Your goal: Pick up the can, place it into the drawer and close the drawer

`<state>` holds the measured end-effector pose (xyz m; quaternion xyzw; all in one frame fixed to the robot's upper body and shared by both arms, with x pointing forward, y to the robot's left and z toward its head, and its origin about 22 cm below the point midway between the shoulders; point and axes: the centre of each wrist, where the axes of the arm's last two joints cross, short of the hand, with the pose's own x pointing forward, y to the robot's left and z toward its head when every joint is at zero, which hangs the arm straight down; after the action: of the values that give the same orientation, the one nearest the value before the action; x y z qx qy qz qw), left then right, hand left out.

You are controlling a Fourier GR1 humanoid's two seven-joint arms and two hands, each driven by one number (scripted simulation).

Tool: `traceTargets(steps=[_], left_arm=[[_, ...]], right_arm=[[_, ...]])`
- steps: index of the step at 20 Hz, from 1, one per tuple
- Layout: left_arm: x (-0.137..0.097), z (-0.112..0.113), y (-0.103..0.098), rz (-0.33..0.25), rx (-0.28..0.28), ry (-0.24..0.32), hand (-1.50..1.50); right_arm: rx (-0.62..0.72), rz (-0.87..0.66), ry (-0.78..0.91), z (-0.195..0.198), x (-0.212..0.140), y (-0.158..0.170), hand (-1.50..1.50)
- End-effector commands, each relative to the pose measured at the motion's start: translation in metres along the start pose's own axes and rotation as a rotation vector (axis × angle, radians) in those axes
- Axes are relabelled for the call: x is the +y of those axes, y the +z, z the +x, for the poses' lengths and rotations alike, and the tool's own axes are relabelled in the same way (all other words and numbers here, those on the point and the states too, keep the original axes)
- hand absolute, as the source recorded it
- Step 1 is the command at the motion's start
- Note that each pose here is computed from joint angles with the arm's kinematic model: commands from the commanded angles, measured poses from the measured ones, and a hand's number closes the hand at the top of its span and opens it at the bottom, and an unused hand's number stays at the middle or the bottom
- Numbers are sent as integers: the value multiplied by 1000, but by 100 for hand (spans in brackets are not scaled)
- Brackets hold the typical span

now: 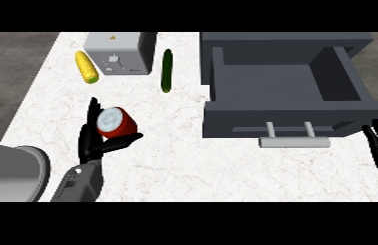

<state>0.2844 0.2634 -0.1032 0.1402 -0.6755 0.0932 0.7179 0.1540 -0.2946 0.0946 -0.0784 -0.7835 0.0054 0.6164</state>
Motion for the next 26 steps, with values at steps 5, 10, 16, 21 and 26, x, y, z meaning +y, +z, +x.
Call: traceTargets(steps=[5, 10, 16, 21, 26], left_arm=[[-24, 2, -2, -33, -35, -16, -150], [-25, 4, -10, -54, -32, 19, -150], [-30, 23, -34, -92, -65, 72, 150], [-59, 26, -24, -133, -60, 119, 150], [-2, 25, -24, -148, -91, 121, 150]], right_arm=[[17, 8, -10, -2, 1, -10, -150], [-3, 4, -9, 10, -4, 3, -150], [5, -23, -29, -6, -13, -3, -150], [15, -20, -12, -2, -14, 18, -150], [-23, -3, -15, 14, 0, -15, -150]])
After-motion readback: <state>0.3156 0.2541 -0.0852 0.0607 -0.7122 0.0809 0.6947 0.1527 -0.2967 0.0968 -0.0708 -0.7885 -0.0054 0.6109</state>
